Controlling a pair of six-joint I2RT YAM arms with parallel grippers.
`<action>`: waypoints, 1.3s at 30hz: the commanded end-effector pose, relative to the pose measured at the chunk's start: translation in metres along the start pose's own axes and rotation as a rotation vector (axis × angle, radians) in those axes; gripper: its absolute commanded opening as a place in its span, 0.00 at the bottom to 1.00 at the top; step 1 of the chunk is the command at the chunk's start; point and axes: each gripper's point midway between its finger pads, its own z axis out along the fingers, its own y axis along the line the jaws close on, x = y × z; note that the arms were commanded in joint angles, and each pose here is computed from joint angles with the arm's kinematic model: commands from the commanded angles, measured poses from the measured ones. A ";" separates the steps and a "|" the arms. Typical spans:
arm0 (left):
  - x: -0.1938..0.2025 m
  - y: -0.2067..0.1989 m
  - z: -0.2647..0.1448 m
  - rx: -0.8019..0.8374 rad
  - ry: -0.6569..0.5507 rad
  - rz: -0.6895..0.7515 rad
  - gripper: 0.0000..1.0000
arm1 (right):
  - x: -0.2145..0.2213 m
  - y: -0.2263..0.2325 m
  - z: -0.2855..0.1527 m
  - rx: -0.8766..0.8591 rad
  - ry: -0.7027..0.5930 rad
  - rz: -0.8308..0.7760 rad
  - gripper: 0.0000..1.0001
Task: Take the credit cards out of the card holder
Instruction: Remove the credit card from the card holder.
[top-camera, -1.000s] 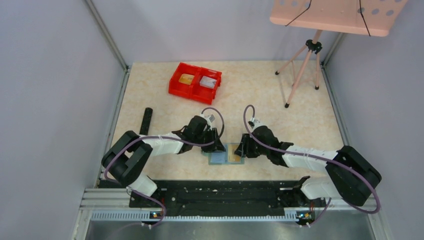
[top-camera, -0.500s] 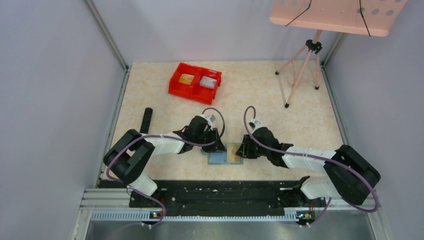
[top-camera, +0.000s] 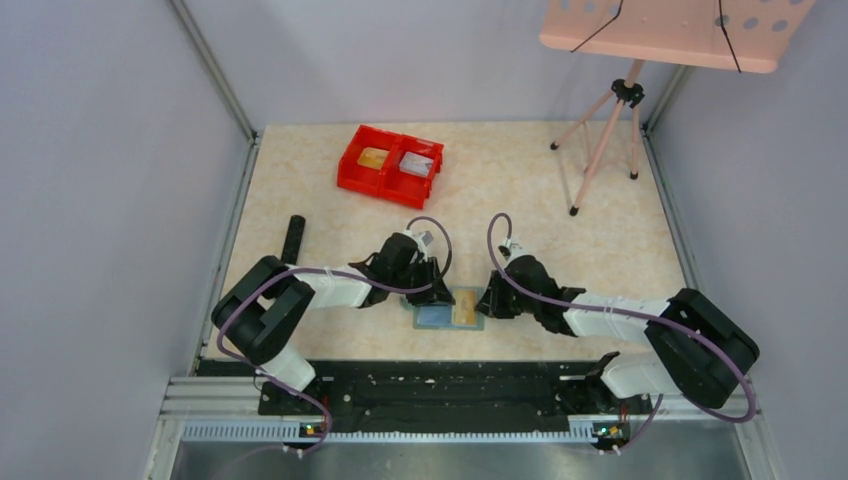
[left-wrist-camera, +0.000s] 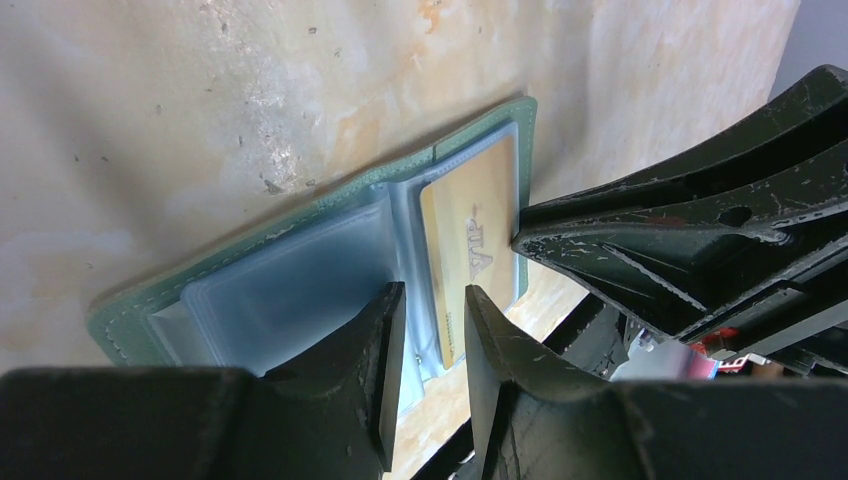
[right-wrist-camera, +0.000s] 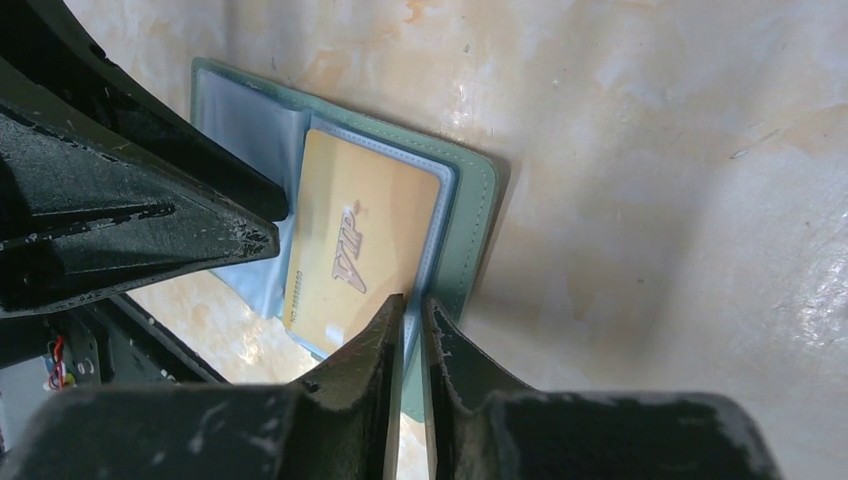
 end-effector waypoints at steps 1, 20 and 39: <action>-0.008 -0.012 0.001 0.032 -0.020 0.028 0.34 | -0.004 0.000 -0.002 0.011 -0.004 0.014 0.16; -0.006 -0.010 0.002 0.023 -0.015 0.028 0.34 | -0.016 0.022 0.001 -0.074 -0.026 0.053 0.26; -0.004 -0.020 0.002 0.080 -0.011 0.011 0.23 | 0.009 0.002 0.010 -0.043 0.021 0.087 0.08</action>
